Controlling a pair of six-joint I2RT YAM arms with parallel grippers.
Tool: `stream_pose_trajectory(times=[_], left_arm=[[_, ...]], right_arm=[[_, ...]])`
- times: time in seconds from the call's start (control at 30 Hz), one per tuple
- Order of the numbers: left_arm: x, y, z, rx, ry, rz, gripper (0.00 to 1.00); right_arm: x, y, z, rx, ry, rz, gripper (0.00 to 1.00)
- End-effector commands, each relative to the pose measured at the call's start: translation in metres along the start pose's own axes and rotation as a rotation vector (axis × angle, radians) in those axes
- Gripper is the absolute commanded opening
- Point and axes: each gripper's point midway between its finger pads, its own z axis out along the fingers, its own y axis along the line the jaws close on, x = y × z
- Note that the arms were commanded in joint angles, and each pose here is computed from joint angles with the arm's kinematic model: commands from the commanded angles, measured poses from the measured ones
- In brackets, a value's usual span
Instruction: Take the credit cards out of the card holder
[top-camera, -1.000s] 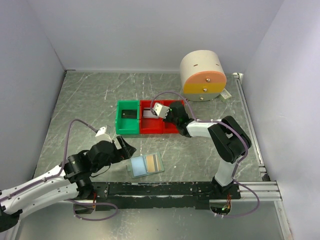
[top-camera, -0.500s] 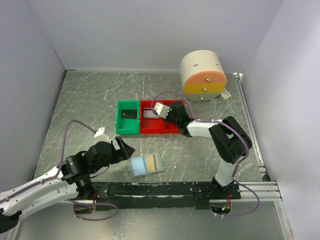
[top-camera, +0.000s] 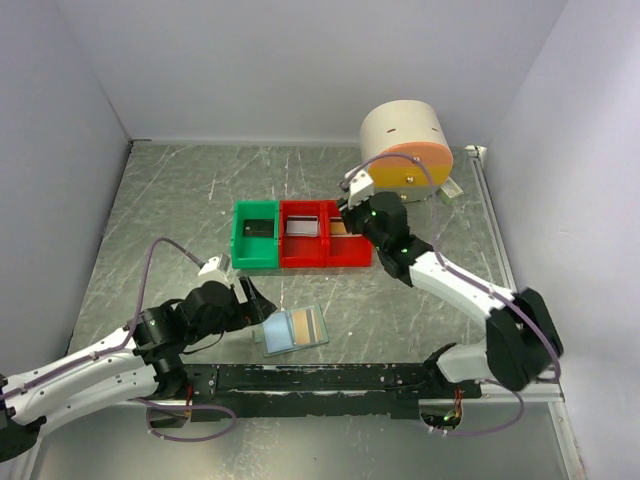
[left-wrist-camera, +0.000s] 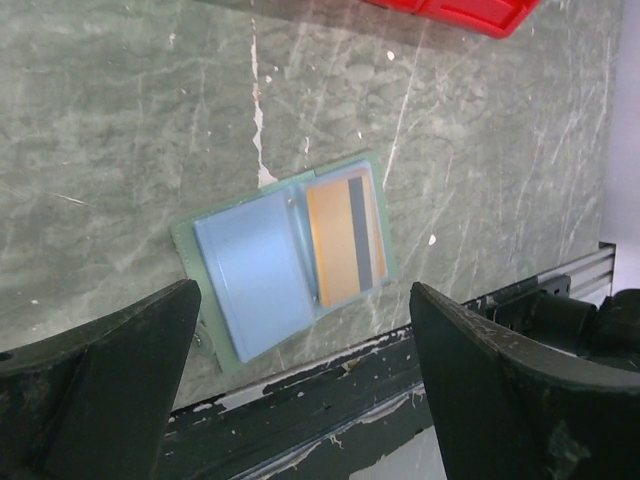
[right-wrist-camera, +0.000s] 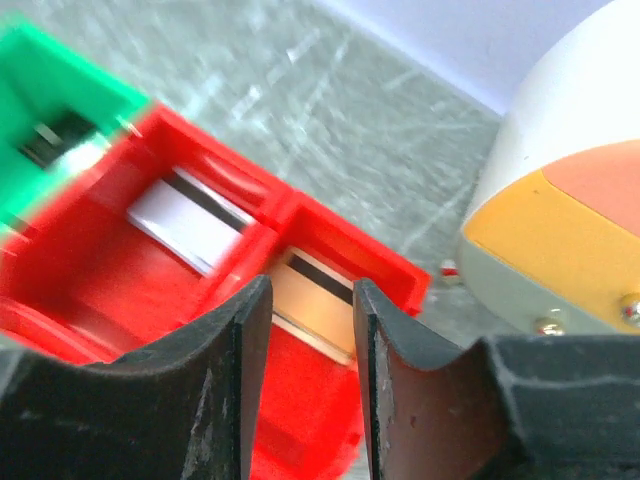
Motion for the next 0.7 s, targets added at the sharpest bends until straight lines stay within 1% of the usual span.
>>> stream_pose_trajectory(times=[0.0,0.03,0.1,0.17,0.27,0.33,0.5,0.67], left_arm=[[0.011,-0.013,0.002,0.075,0.052,-0.030,0.96],[0.015,-0.014,0.004,0.092,0.065,-0.032,0.95],[0.024,-0.015,0.007,0.117,0.097,-0.036,0.94],[0.032,-0.015,0.011,0.125,0.129,-0.038,0.91],[0.042,-0.010,0.017,0.104,0.165,-0.035,0.89],[0.046,-0.009,0.020,0.099,0.184,-0.029,0.87],[0.055,-0.002,0.028,0.052,0.215,-0.020,0.82],[0.062,0.005,0.031,0.026,0.213,-0.028,0.80]], right_arm=[[0.008,0.028,-0.030,-0.040,0.081,0.533,0.36],[0.015,0.034,-0.035,-0.049,0.121,0.603,0.35],[0.034,0.049,-0.045,-0.079,0.241,0.701,0.33],[0.039,0.070,-0.054,-0.171,0.312,0.762,0.33],[0.037,0.110,-0.070,-0.381,0.358,0.849,0.34],[0.038,0.129,-0.082,-0.459,0.377,0.898,0.34],[0.048,0.162,-0.103,-0.479,0.409,0.905,0.37],[0.061,0.181,-0.120,-0.488,0.463,0.883,0.38]])
